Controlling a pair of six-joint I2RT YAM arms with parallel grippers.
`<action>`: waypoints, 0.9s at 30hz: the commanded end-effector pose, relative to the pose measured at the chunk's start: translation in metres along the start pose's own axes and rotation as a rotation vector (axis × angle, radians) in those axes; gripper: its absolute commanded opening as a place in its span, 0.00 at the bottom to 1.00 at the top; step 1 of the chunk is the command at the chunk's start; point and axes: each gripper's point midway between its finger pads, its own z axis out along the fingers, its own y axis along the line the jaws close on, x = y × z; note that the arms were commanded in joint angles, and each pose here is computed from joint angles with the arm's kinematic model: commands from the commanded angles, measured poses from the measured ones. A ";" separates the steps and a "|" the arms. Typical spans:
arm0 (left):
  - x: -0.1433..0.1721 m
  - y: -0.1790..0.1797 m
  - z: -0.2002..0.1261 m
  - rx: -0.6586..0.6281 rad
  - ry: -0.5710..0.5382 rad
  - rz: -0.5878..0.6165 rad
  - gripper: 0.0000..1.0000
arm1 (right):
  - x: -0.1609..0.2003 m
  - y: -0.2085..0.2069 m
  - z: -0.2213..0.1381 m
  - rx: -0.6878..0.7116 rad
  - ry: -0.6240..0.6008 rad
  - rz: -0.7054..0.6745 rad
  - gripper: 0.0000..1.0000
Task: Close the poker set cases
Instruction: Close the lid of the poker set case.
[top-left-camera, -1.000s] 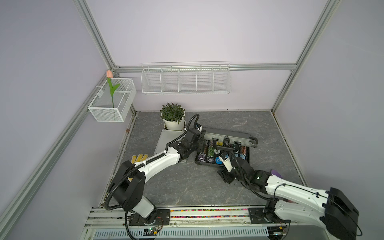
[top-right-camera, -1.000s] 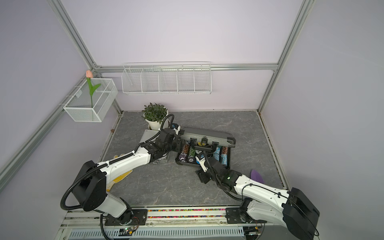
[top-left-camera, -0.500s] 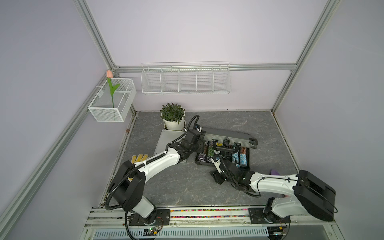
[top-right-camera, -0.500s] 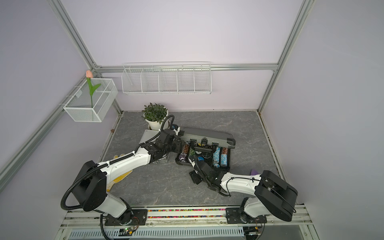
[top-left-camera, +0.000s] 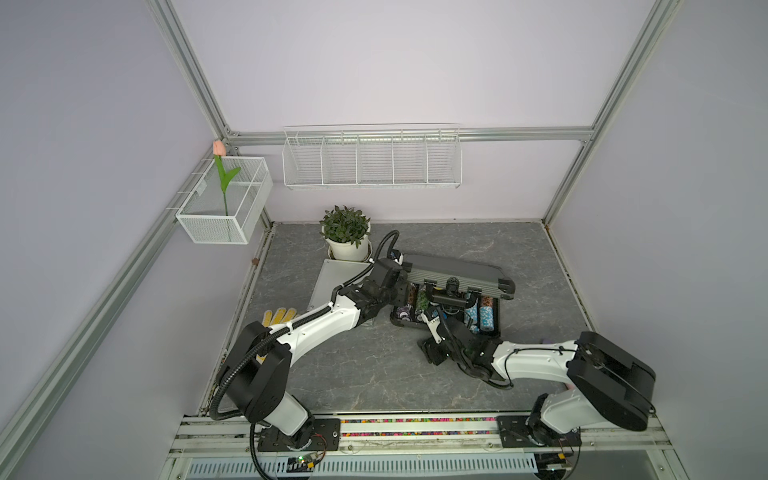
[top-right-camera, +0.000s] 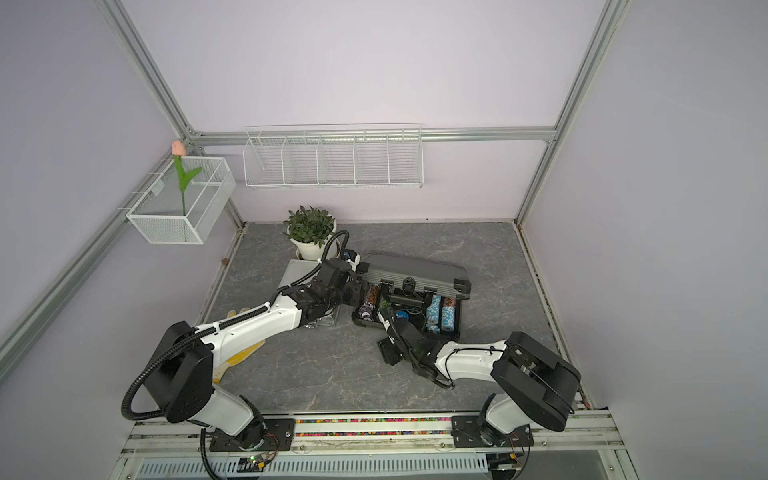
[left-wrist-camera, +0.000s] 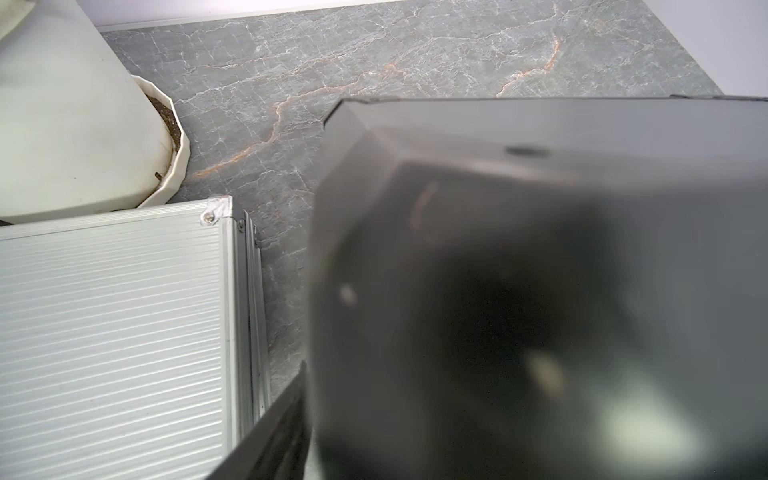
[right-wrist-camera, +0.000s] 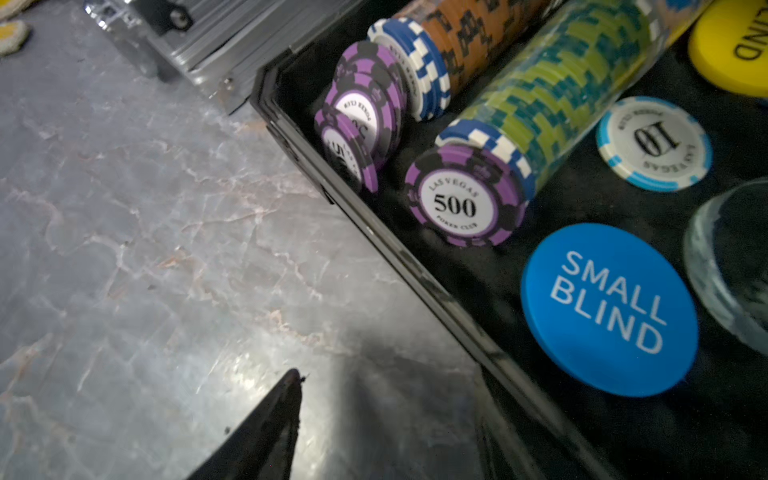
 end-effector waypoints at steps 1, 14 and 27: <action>-0.015 0.001 -0.004 -0.015 -0.054 0.000 0.63 | -0.031 -0.053 0.001 0.218 -0.119 0.079 0.67; -0.011 -0.002 0.014 -0.011 -0.028 0.015 0.63 | -0.047 -0.077 0.009 0.253 -0.139 0.089 0.68; 0.004 -0.002 0.031 -0.015 0.022 0.036 0.63 | -0.048 -0.076 0.005 0.237 -0.121 0.073 0.68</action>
